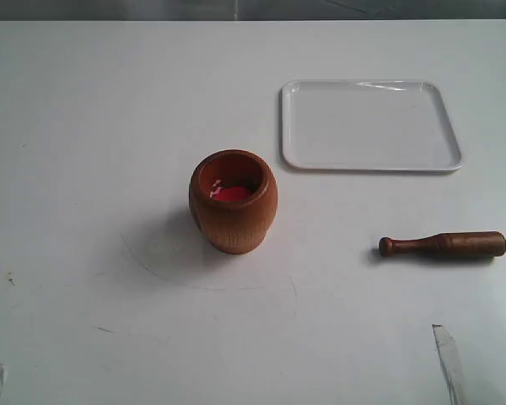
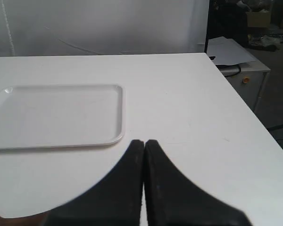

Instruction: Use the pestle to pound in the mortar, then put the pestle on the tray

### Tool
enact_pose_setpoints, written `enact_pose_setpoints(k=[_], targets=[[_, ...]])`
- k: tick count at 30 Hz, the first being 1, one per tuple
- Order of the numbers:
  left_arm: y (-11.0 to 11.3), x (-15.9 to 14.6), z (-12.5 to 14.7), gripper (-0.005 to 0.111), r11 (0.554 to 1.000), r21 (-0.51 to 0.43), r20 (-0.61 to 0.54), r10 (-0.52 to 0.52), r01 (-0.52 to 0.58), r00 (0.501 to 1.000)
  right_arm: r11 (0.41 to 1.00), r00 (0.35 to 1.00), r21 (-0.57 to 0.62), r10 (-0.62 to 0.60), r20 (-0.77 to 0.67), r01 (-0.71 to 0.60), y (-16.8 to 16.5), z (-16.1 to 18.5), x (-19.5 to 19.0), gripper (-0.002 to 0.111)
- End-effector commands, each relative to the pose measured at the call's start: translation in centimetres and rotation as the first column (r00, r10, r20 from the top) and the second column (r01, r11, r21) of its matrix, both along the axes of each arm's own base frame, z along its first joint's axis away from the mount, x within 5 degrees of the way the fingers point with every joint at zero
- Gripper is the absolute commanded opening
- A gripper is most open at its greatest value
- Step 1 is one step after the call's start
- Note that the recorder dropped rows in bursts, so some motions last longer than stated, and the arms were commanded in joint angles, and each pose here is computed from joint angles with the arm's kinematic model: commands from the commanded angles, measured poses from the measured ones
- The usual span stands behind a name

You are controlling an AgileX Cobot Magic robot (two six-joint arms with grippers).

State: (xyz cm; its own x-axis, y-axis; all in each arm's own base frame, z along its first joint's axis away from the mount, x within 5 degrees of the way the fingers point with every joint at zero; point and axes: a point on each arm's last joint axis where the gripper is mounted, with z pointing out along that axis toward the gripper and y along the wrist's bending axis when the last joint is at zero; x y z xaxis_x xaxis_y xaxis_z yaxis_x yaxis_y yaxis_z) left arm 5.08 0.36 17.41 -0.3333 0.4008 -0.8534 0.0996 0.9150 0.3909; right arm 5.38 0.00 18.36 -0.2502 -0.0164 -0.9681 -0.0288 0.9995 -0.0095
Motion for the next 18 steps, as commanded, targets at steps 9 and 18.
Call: enact_pose_setpoints(k=[9, 18], targets=[[-0.1, 0.0, 0.0, 0.0, 1.0, -0.015, 0.004, -0.006, 0.006, 1.0, 1.0, 0.98, 0.012, 0.016, 0.198, -0.019, 0.2, 1.7, 0.2, 0.0], [-0.1, 0.0, 0.0, 0.0, 1.0, -0.015, 0.004, -0.006, 0.006, 1.0, 0.983, 0.802, 0.162, -0.026, 0.596, -0.089, 0.2, 5.7, -0.4, 0.0]])
